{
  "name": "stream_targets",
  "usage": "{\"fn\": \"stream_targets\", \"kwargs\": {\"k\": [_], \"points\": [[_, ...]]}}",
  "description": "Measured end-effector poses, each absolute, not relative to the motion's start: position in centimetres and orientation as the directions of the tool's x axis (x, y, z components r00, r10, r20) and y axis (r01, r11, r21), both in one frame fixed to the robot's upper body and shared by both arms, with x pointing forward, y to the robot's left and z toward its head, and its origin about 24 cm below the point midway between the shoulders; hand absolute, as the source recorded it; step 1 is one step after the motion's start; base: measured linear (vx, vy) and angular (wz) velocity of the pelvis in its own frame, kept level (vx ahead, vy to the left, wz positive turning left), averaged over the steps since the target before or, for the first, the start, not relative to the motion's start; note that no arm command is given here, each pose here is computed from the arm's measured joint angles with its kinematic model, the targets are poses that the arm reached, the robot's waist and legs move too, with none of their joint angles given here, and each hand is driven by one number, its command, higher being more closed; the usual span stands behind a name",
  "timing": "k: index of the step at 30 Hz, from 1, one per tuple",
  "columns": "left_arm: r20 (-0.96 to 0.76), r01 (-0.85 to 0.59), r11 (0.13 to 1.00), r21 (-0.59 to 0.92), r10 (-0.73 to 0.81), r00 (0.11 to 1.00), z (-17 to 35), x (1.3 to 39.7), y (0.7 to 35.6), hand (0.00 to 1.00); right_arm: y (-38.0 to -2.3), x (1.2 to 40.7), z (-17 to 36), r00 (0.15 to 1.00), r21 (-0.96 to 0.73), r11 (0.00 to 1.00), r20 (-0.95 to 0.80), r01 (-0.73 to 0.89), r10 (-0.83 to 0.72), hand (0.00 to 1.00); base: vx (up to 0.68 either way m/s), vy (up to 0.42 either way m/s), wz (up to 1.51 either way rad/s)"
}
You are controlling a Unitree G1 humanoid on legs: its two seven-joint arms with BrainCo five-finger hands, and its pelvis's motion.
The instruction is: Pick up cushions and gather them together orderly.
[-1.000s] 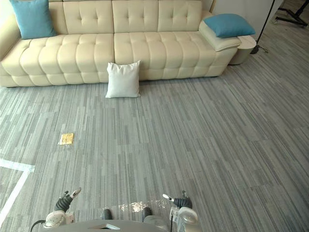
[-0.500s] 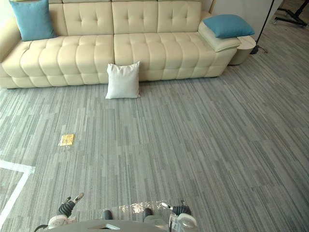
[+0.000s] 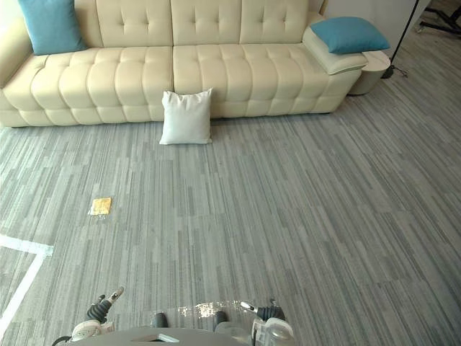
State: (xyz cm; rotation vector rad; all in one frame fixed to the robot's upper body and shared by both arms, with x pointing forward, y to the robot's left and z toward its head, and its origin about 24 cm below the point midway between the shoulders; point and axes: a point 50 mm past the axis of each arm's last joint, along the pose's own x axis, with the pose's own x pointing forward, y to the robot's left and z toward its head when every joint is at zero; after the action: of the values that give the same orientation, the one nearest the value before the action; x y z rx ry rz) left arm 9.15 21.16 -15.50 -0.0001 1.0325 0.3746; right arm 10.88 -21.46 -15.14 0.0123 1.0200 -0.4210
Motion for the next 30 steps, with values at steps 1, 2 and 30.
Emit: {"fn": "stream_targets", "kwargs": {"k": [1,2,30], "points": [[-0.838,-0.303,0.937,0.175,0.303,0.454,-15.5,9.1,21.1,0.0,-21.5,10.8,-15.2,0.449,-0.184,0.92,-0.829,0.346,-0.334,0.0,-0.06,-0.027,0.0],[-0.838,-0.303,0.937,0.174,0.303,0.454,-15.5,9.1,21.1,0.0,-21.4,10.8,-15.2,0.448,-0.184,0.92,-0.829,0.345,-0.334,0.0,-0.07,-0.03,0.0],[-0.813,-0.352,0.929,0.118,0.294,0.503,-14.9,10.9,21.1,0.0,-21.3,10.3,-15.2,0.453,-0.153,0.916,-0.831,0.37,-0.322,0.0,0.02,-0.033,0.04]]}}
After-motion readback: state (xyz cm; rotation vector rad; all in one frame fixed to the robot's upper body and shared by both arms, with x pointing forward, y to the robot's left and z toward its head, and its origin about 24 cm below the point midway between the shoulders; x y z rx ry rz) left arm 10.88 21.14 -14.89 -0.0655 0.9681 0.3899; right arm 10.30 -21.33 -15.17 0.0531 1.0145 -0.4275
